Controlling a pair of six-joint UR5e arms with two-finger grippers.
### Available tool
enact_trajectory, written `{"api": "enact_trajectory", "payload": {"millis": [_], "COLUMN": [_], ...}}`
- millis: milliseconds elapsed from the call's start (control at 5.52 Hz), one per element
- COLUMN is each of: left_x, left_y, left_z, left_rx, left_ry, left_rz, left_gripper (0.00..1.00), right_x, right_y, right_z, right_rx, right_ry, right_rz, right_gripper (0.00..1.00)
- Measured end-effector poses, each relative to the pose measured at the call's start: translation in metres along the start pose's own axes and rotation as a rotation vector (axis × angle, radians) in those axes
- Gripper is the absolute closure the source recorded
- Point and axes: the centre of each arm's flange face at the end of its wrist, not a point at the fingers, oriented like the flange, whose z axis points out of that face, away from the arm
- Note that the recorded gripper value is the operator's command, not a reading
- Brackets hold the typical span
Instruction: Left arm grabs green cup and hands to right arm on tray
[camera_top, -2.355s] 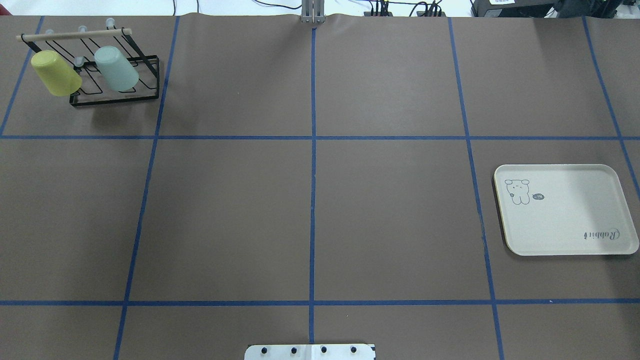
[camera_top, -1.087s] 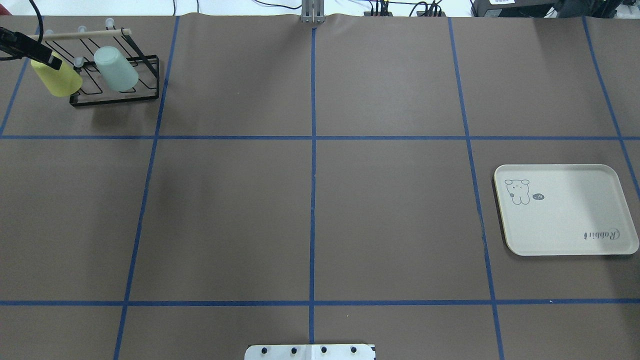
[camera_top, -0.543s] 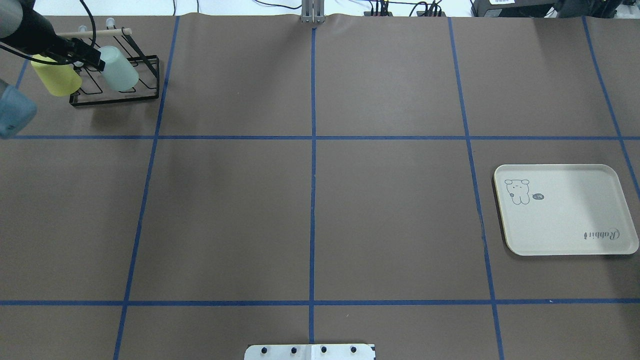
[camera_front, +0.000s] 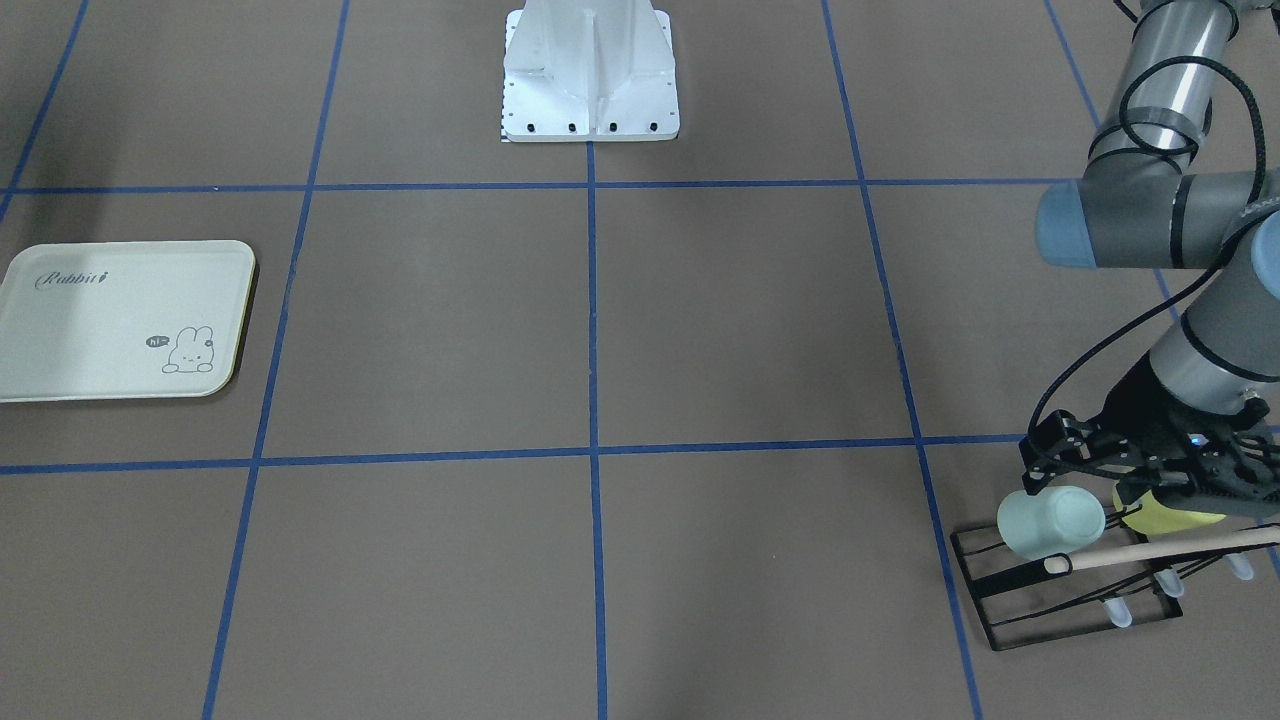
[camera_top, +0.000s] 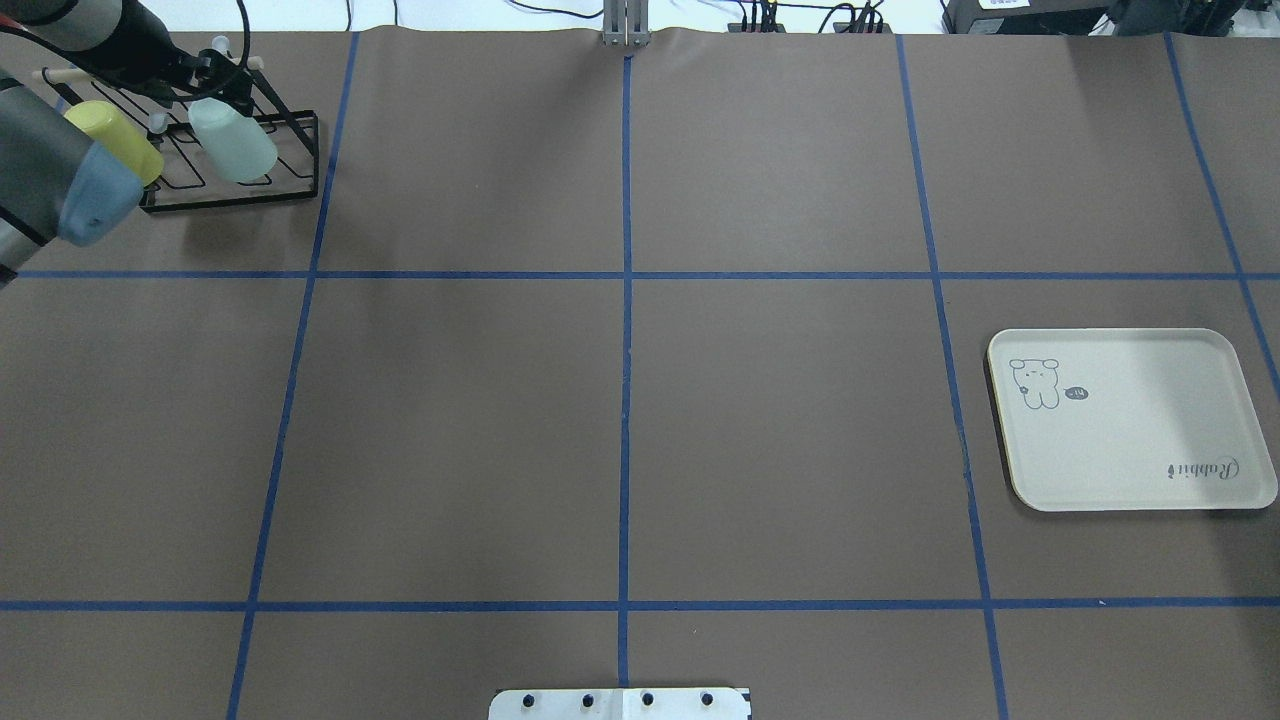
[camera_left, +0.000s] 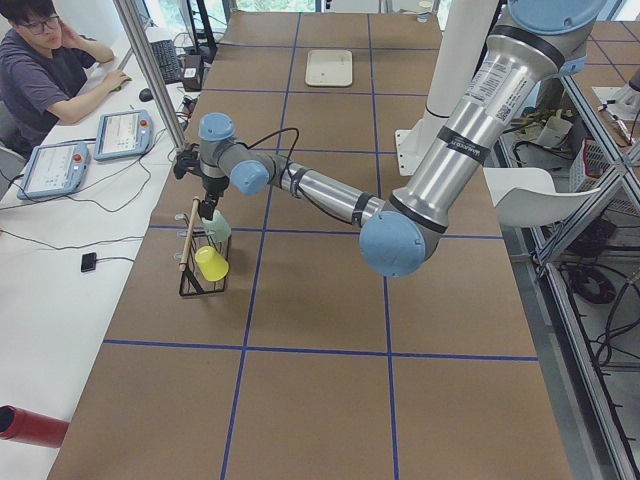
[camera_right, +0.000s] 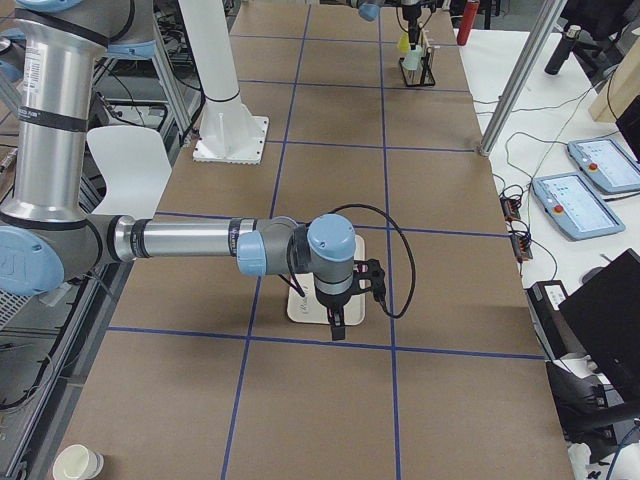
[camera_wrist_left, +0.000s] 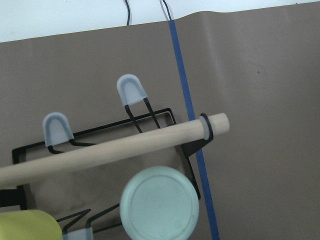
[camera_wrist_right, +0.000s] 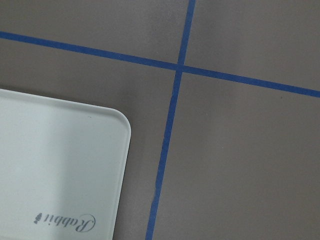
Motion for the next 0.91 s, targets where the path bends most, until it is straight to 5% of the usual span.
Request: {"api": "enact_trajectory", "payload": {"millis": [906], "left_x": [0.005], "left_y": [0.006], "left_z": [0.033], "left_rx": [-0.032], "left_ry": [-0.076], "left_rz": [0.036], "left_gripper": [0.03], "right_x": [0.000], "right_y": [0.000], "right_z": [0.001], "right_rx": [-0.002], "right_ry": [0.000], "right_rz": [0.001], "right_gripper": [0.00]}}
